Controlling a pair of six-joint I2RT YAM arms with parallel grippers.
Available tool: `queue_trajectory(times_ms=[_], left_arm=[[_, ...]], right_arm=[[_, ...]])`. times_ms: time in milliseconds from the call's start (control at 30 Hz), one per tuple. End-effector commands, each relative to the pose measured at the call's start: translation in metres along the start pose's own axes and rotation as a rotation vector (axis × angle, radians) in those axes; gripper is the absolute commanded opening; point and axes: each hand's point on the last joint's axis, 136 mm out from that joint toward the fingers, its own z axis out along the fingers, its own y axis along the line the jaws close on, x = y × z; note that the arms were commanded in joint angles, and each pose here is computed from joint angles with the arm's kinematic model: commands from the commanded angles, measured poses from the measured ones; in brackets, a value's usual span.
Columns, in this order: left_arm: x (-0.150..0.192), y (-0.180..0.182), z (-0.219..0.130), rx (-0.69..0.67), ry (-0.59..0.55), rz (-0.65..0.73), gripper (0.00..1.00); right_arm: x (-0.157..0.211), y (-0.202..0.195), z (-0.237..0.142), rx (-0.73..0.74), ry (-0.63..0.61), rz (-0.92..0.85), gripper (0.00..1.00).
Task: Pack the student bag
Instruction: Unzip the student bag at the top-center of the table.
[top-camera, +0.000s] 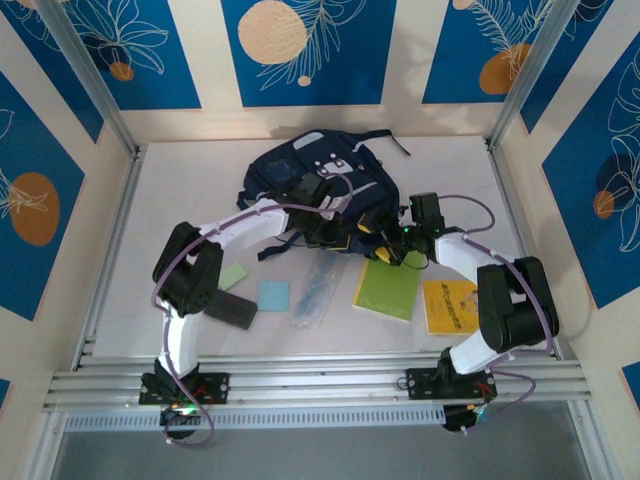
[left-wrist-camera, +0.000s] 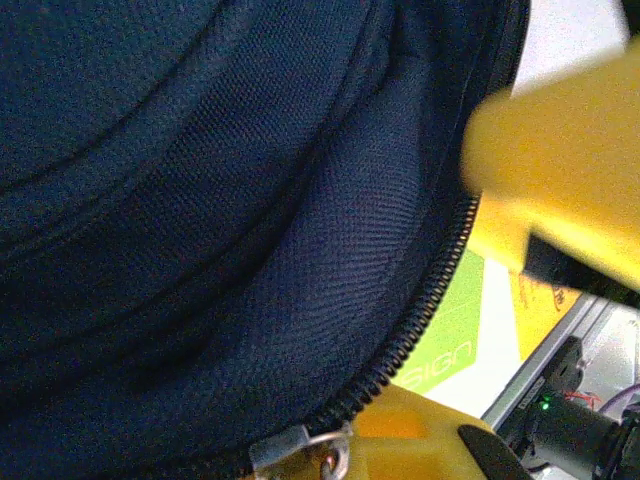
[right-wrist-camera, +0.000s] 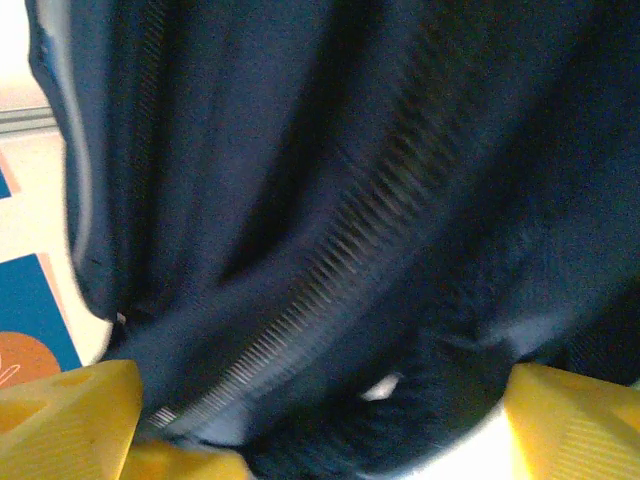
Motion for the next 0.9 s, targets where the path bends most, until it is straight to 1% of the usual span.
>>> queue_trajectory(times_ms=[0,100,167,233,267,300,333,367,400,433,567,667,767,867], left_arm=[[-0.040,-0.042,-0.032,0.109,-0.158,0.076,0.00],[-0.044,-0.046,-0.035,0.120,-0.176,0.073,0.00],[-0.043,-0.051,-0.038,0.139,-0.180,0.070,0.00],[-0.040,-0.053,-0.040,0.152,-0.179,0.064,0.00],[-0.037,-0.053,-0.041,0.157,-0.175,0.062,0.00],[-0.034,-0.053,-0.041,0.159,-0.167,0.060,0.00],[-0.031,-0.052,-0.041,0.159,-0.157,0.059,0.00],[-0.027,-0.049,-0.041,0.150,-0.144,0.063,0.00],[-0.023,-0.042,-0.040,0.125,-0.130,0.065,0.00],[-0.020,-0.033,-0.040,0.094,-0.116,0.065,0.00],[-0.001,0.022,-0.041,-0.061,-0.038,0.043,0.00],[0.014,0.066,-0.052,-0.176,0.022,0.015,0.00],[0.015,0.098,-0.071,-0.265,0.017,0.006,0.00],[0.004,0.127,-0.091,-0.358,-0.019,-0.002,0.00]], right_arm=[[0.017,-0.008,0.000,-0.017,0.049,0.051,0.95],[0.018,-0.006,0.003,-0.018,0.053,0.050,0.98],[0.014,-0.006,0.006,-0.018,0.038,0.044,0.98],[0.003,-0.005,0.009,-0.021,0.002,0.033,0.93],[-0.003,-0.004,0.010,-0.029,-0.015,0.029,0.87],[-0.008,-0.002,0.011,-0.046,-0.031,0.025,0.74],[-0.014,0.000,0.012,-0.060,-0.047,0.021,0.46],[-0.020,0.001,0.012,-0.063,-0.069,0.019,0.29],[-0.027,0.001,0.010,-0.061,-0.091,0.016,0.05],[-0.031,0.003,0.009,-0.063,-0.101,0.009,0.00],[-0.045,0.006,-0.009,-0.044,-0.159,-0.028,0.00],[-0.049,0.003,-0.023,-0.020,-0.191,-0.054,0.00],[-0.051,0.000,-0.030,-0.009,-0.203,-0.073,0.00],[-0.046,0.002,-0.029,-0.018,-0.190,-0.088,0.00]])
